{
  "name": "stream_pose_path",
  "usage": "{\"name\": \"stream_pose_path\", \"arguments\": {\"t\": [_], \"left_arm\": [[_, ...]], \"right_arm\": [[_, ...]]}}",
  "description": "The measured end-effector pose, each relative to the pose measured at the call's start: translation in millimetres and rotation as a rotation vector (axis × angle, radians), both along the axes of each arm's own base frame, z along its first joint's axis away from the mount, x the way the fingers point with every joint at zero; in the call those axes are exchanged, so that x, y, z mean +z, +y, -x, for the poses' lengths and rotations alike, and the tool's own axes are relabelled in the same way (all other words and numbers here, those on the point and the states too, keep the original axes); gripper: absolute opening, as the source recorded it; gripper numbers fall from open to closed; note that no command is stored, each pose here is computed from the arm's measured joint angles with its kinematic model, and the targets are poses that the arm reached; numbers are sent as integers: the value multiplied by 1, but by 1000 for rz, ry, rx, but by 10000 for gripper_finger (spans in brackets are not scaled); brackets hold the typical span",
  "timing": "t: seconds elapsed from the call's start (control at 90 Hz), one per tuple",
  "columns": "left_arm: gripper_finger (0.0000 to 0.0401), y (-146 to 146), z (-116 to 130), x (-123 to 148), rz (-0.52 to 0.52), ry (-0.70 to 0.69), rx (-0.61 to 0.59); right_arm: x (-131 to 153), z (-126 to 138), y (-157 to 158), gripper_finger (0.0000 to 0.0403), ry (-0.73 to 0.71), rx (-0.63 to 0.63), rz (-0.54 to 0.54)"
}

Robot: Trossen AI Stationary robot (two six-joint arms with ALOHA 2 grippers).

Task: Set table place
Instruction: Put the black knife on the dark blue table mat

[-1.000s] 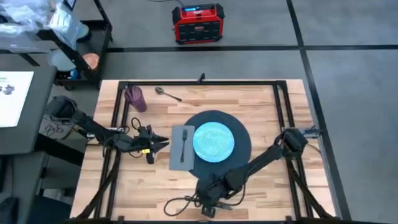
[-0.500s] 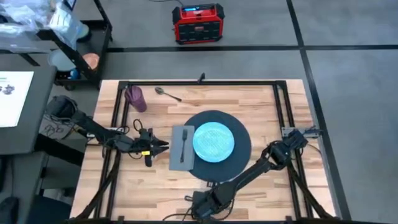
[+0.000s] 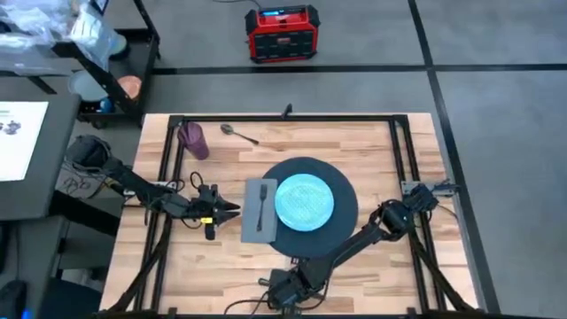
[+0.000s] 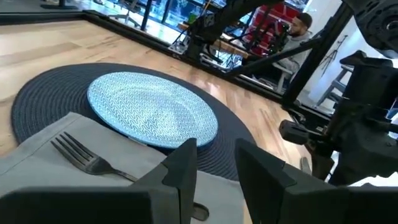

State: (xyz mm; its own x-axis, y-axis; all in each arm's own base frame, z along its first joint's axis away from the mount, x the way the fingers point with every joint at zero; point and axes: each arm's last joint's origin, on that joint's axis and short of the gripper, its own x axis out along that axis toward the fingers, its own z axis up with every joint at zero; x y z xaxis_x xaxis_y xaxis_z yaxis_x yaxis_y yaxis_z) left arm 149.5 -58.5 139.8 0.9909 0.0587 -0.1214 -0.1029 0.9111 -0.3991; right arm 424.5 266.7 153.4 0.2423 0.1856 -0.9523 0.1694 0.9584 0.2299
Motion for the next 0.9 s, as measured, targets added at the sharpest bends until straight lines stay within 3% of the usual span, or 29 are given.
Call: {"name": "stream_pose_path", "arguments": {"t": [0.111,0.433,0.722,0.811,0.9], "left_arm": [[93,0,0,0,0,1,-1],[93,0,0,0,1,3,-1],[93,0,0,-1,-1,7,-1],[93,0,0,-1,-1,8,-1],[93,0,0,-1,-2,10,-1]], "right_arm": [[-1,1,0,6,5,6,5],[-2,3,1,0,24,9,17],[-5,26,8,0,155,-52,108],[1,33,12,0,128,-85,162],[12,29,20,0,18,-92,111]]}}
